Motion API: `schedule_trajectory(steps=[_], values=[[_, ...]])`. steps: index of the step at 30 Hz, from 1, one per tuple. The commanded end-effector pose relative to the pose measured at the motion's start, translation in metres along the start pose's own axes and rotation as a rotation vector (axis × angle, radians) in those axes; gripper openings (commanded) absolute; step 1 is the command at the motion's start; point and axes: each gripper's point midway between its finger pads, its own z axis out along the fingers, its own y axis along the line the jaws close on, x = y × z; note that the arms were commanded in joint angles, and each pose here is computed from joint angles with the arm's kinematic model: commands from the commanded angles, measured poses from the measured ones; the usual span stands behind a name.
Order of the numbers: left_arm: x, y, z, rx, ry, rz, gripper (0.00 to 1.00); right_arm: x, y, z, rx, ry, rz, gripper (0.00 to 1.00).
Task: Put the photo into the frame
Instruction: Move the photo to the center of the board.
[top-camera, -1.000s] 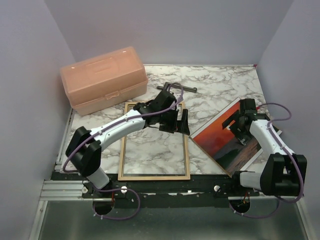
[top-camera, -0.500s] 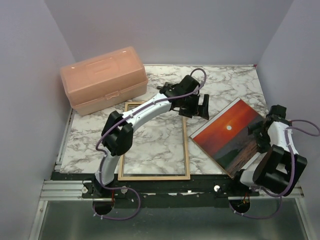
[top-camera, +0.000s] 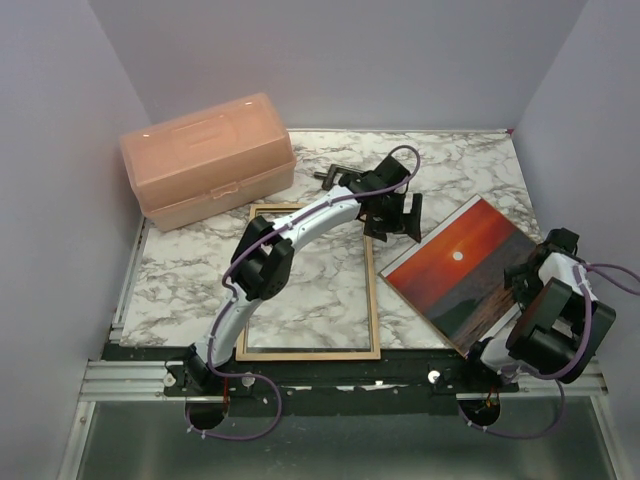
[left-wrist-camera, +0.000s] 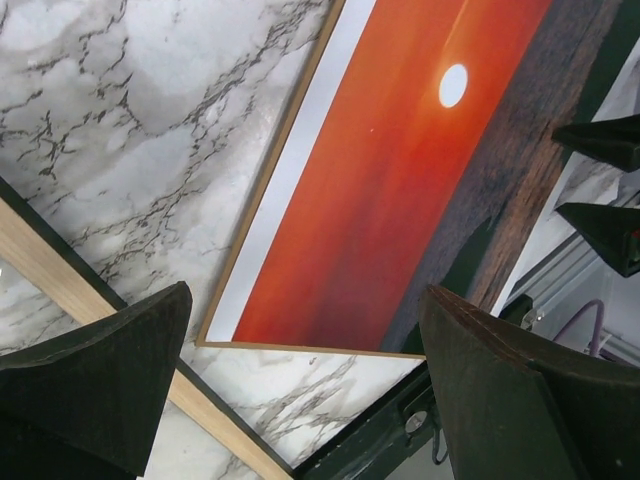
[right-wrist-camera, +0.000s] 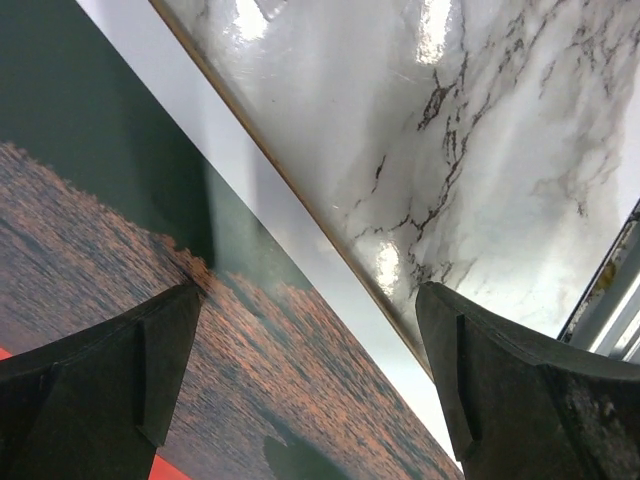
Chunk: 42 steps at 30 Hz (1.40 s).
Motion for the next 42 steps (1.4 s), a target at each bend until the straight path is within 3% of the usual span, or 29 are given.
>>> schedule_trajectory(steps=[1,12,20,33,42], values=[[0.005,-0.013,-0.025,0.041,-0.025,0.038,0.98,-0.006,0.006,0.011,-0.022,-0.034,0.027,0.99],[0.012,-0.013,-0.059,0.090,-0.088,0.115,0.98,0.024,0.053,0.024,-0.293,0.108,-0.108,0.93],[0.024,0.001,-0.061,0.095,-0.067,0.118,0.99,0.018,0.088,0.018,-0.454,0.118,-0.193,0.91],[0.036,0.022,-0.065,0.080,-0.053,0.101,0.99,0.056,0.133,0.011,-0.470,0.094,-0.476,0.94],[0.038,0.028,-0.061,0.076,-0.061,0.081,0.98,0.047,0.135,0.001,-0.465,0.044,-0.494,1.00]])
